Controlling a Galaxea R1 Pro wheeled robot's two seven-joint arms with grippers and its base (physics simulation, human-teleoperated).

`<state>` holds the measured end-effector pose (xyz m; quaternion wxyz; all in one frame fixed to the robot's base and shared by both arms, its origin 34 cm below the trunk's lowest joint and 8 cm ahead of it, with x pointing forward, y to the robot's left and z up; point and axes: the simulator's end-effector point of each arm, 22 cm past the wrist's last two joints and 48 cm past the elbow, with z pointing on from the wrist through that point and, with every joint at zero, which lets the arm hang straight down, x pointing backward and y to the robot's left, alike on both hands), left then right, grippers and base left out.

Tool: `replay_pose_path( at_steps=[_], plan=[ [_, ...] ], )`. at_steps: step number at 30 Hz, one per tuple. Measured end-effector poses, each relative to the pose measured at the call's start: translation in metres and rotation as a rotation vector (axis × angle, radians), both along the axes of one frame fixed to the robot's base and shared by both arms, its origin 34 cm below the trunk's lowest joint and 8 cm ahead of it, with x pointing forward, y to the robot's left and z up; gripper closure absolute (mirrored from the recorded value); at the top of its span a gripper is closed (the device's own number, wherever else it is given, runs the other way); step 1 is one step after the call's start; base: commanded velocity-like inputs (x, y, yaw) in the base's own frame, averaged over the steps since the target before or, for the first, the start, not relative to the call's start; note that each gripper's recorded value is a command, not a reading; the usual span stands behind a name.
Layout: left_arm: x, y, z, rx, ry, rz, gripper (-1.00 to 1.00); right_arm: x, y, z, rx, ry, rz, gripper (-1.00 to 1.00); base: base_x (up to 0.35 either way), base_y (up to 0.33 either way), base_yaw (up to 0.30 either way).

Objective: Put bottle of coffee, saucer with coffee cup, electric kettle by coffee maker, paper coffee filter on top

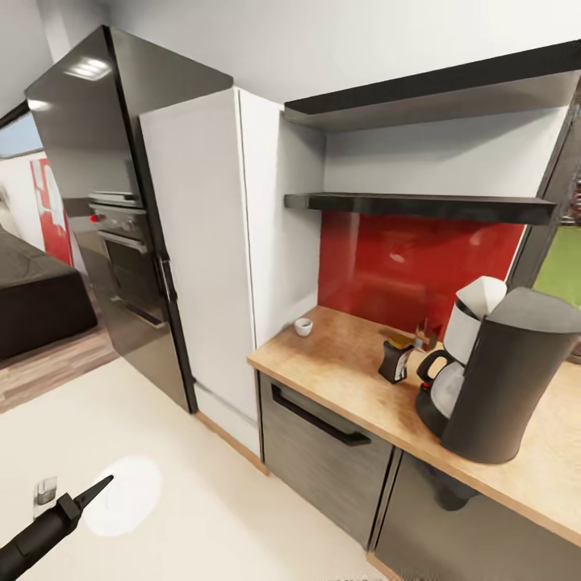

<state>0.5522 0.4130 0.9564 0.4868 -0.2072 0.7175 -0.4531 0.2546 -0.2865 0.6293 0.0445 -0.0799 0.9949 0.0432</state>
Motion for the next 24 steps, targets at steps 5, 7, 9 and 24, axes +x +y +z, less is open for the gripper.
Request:
replay_pose_path(
  at_steps=[5, 7, 9, 24],
  plan=[
    [0.0000, 0.0000, 0.0000, 0.000, 0.000, 0.000, 1.00, -0.0002, 0.0006, -0.0001, 0.001, 0.000, 0.000, -1.00, 0.000, 0.000, -0.264],
    [0.0000, 0.0000, 0.0000, 0.000, 0.000, 0.000, 1.00, -0.0003, 0.0004, -0.0001, 0.000, 0.001, 0.000, -1.00, 0.000, 0.000, -0.264],
    [0.0000, 0.0000, 0.0000, 0.000, 0.000, 0.000, 1.00, 0.0001, 0.0012, 0.0000, 0.001, 0.000, 0.000, -1.00, 0.000, 0.000, -0.264],
    [-0.0002, 0.0000, -0.0003, 0.001, 0.001, 0.000, 1.00, 0.0040, 0.0086, 0.0002, 0.010, -0.009, 0.002, -1.00, 0.000, 0.000, -0.141]
  ],
)
